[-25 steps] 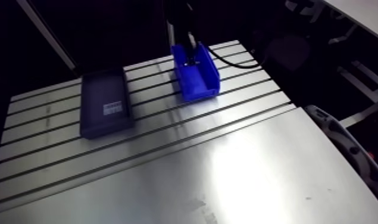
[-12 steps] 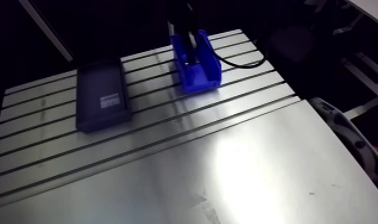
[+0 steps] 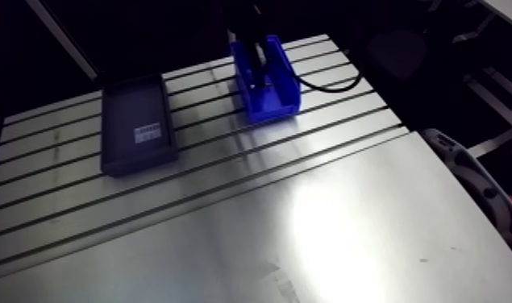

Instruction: Pick up the M10 bolt from the tray and put it into the blue bin.

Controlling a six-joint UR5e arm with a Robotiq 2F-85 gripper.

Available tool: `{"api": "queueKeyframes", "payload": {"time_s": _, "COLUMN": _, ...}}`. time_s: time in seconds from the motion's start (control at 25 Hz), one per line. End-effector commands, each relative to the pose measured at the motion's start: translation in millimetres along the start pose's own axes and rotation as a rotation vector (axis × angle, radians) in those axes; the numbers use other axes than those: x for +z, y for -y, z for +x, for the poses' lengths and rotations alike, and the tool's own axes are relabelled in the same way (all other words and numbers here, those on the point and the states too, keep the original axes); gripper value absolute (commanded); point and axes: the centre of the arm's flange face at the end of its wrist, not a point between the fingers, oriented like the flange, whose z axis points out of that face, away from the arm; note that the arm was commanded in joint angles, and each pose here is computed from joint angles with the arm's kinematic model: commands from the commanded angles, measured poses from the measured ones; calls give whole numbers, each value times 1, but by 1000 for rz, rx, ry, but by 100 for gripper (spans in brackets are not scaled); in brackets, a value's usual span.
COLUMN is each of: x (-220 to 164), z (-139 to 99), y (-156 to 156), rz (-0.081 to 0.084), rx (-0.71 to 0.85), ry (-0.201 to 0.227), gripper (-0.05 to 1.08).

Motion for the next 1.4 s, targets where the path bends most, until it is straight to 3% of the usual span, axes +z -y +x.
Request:
{"api": "queueKeyframes", "payload": {"time_s": 0.04, "x": -3, "z": -1, "y": 0, "rz": -5, "rx": 1, "ry": 3, "gripper": 27}}
{"api": "queueKeyframes", "payload": {"time_s": 0.08, "x": -5, "z": -1, "y": 0, "rz": -9, "rx": 2, "ry": 4, "gripper": 10}}
{"api": "queueKeyframes", "payload": {"time_s": 0.12, "x": -10, "z": -2, "y": 1, "rz": -16, "rx": 1, "ry": 7, "gripper": 1}}
{"api": "queueKeyframes", "payload": {"time_s": 0.24, "x": -32, "z": -3, "y": 4, "rz": -46, "rx": 4, "ry": 9, "gripper": 1}}
{"api": "queueKeyframes", "payload": {"time_s": 0.32, "x": -59, "z": -5, "y": 11, "rz": -77, "rx": 8, "ry": 12, "gripper": 1}}
{"api": "queueKeyframes", "payload": {"time_s": 0.36, "x": -74, "z": -3, "y": 16, "rz": -83, "rx": 6, "ry": 15, "gripper": 1}}
{"api": "queueKeyframes", "payload": {"time_s": 0.52, "x": -129, "z": -4, "y": 31, "rz": -70, "rx": 27, "ry": 2, "gripper": 1}}
{"api": "queueKeyframes", "payload": {"time_s": 0.64, "x": -165, "z": -8, "y": 35, "rz": -66, "rx": 153, "ry": -4, "gripper": 1}}
{"api": "queueKeyframes", "payload": {"time_s": 0.76, "x": -194, "z": -6, "y": 46, "rz": -45, "rx": 304, "ry": -15, "gripper": 1}}
{"api": "queueKeyframes", "payload": {"time_s": 0.88, "x": -213, "z": -4, "y": 53, "rz": -53, "rx": 550, "ry": -18, "gripper": 2}}
{"api": "queueKeyframes", "payload": {"time_s": 1.0, "x": -230, "z": 15, "y": 61, "rz": -56, "rx": 713, "ry": -22, "gripper": 3}}
{"api": "queueKeyframes", "payload": {"time_s": 1.12, "x": -252, "z": 32, "y": 75, "rz": -89, "rx": 954, "ry": -38, "gripper": 2}}
{"api": "queueKeyframes", "payload": {"time_s": 1.16, "x": -257, "z": 42, "y": 77, "rz": -93, "rx": 1002, "ry": -45, "gripper": 2}}
{"api": "queueKeyframes", "payload": {"time_s": 1.2, "x": -264, "z": 51, "y": 80, "rz": -100, "rx": 1048, "ry": -70, "gripper": 2}}
{"api": "queueKeyframes", "payload": {"time_s": 1.28, "x": -276, "z": 59, "y": 86, "rz": -97, "rx": 1156, "ry": -129, "gripper": 2}}
{"api": "queueKeyframes", "payload": {"time_s": 1.4, "x": -290, "z": 64, "y": 97, "rz": -105, "rx": 1309, "ry": -171, "gripper": 2}}
